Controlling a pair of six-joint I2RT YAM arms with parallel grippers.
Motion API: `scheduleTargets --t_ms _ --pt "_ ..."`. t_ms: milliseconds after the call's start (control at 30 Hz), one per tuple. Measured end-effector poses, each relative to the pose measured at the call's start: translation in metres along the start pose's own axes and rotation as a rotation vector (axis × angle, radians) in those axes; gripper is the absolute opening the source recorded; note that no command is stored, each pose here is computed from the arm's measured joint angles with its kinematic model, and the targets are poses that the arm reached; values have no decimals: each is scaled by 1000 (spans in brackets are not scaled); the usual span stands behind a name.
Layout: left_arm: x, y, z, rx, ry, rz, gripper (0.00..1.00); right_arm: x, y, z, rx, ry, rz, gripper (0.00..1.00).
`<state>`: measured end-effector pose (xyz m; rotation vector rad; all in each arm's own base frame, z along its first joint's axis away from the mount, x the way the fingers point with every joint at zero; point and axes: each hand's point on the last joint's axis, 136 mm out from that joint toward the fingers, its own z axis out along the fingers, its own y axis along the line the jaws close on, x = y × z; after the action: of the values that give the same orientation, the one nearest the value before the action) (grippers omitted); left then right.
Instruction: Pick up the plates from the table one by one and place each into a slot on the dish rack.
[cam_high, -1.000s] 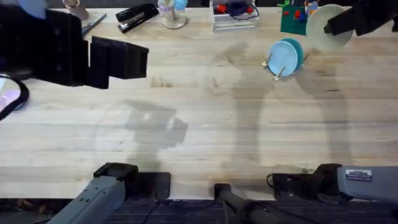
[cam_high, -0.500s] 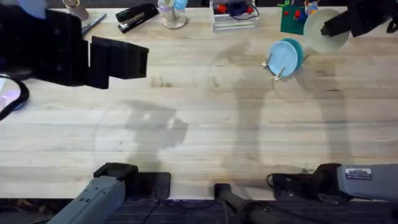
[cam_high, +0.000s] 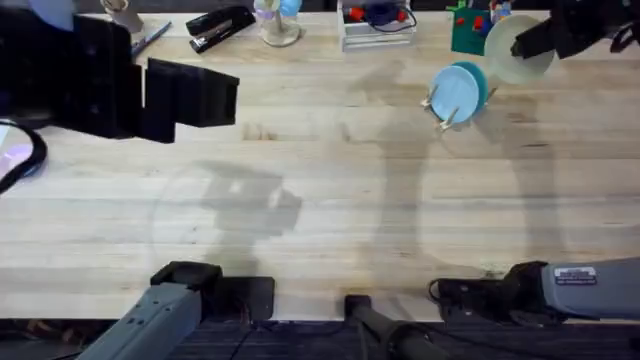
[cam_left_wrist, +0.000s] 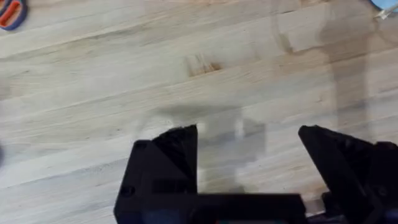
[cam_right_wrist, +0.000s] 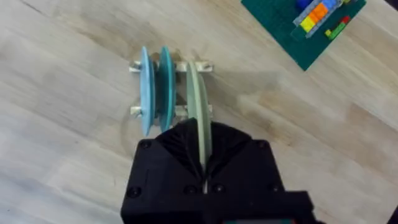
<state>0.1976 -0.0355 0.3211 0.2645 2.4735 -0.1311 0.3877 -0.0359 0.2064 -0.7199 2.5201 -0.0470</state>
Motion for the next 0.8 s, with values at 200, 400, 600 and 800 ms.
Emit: scheduleTargets --t_ms 200,400,600,800 --pt "0 0 0 0 0 0 994 -3 -5 11 0 -4 4 31" --pt "0 0 0 0 0 0 994 -2 -4 17 -10 6 6 31" --pt "0 0 0 0 0 0 994 -7 3 21 -22 5 -13 31" --pt "0 0 0 0 0 0 994 -7 5 35 -41 21 -17 31"
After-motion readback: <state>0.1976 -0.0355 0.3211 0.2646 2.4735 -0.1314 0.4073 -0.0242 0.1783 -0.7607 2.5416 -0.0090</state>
